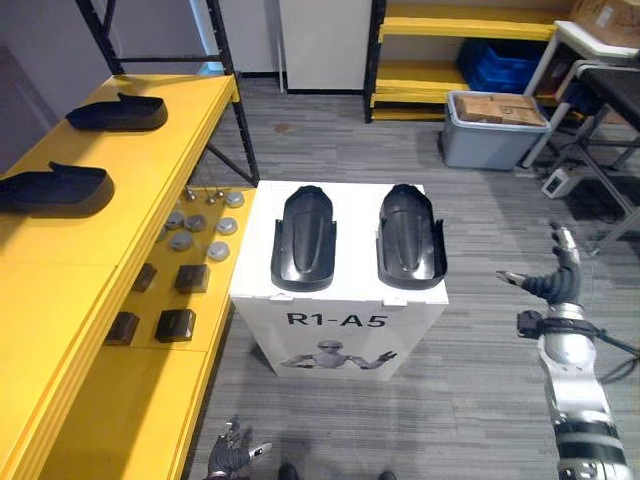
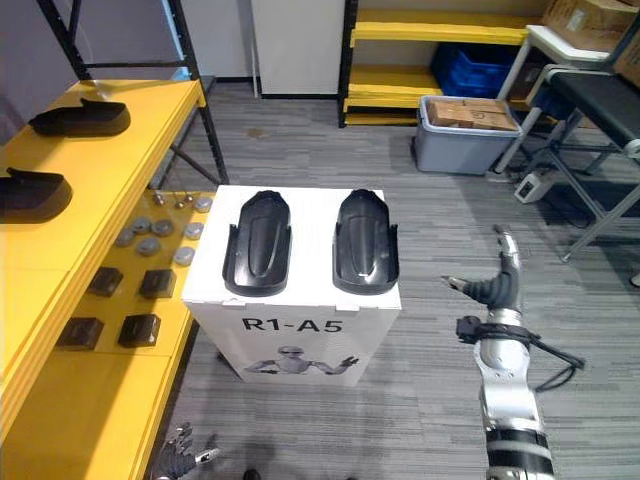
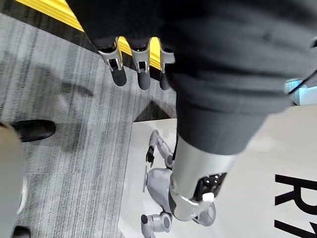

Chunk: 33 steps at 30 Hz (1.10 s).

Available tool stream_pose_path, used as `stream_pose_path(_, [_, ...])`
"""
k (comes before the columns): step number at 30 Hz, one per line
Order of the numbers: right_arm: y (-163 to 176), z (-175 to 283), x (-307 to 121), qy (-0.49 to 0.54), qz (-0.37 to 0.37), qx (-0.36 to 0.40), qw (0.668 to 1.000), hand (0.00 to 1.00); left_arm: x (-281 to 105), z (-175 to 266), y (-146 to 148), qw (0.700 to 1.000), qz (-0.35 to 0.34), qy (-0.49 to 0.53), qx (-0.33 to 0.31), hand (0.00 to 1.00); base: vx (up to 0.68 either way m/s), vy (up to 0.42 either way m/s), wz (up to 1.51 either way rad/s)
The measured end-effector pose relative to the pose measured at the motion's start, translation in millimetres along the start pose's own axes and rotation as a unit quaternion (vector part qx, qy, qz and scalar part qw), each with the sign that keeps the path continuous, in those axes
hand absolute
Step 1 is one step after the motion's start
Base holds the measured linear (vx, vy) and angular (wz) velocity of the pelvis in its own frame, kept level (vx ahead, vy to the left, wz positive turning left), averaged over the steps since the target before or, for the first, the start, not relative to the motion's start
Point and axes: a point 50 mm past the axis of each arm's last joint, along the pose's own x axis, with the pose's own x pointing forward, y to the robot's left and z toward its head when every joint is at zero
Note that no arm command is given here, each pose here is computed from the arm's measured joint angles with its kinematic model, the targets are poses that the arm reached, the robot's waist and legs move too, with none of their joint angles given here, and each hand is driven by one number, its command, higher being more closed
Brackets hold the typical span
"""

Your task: Walk over and take plastic housings, then place them on the shelf

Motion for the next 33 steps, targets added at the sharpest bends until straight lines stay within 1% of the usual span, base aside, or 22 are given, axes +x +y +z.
stream_pose_path(5, [21, 0, 19, 0.031, 0.016, -0.026, 0.999, 0.00, -1, -4, -5, 1.000, -0.003, 0.010, -0.020, 0.00, 0.00, 0.020, 0.10])
stream_pose_path(10, [39, -2, 32, 0.081, 0.004, -0.017, 0.997, 0.00, 1, 0, -11, 0.999, -0.005, 0.001, -0.037, 0.00, -0.02, 0.017, 0.14])
stream_pose_path(14, [53, 10, 44, 0.108, -0.013, 0.006, 0.994, 0.00, 4, 6, -19, 0.999, -0.010, -0.012, -0.042, 0.00, -0.03, 0.023, 0.01])
stream_pose_path(20, [54, 24, 54, 0.115, -0.052, 0.032, 0.991, 0.00, 7, 14, -26, 0.998, -0.006, -0.020, -0.059, 0.00, 0.00, 0.000, 0.00])
stream_pose_path(21, [54, 25, 55, 0.116, -0.054, 0.032, 0.991, 1.00, 8, 14, -26, 0.998, -0.006, -0.021, -0.059, 0.00, 0.00, 0.000, 0.00])
stream_pose_path(25, [54, 33, 63, 0.117, -0.056, 0.040, 0.991, 1.00, 10, 19, -28, 0.998, -0.005, -0.027, -0.060, 0.00, 0.00, 0.000, 0.00])
stream_pose_path(30, [39, 31, 69, 0.123, -0.074, 0.036, 0.989, 1.00, 12, 22, -28, 0.997, -0.005, -0.029, -0.065, 0.00, 0.01, 0.003, -0.01])
stream_pose_path(33, [40, 30, 69, 0.125, -0.070, 0.036, 0.989, 1.00, 13, 24, -29, 0.997, -0.007, -0.032, -0.064, 0.00, 0.02, 0.004, -0.05])
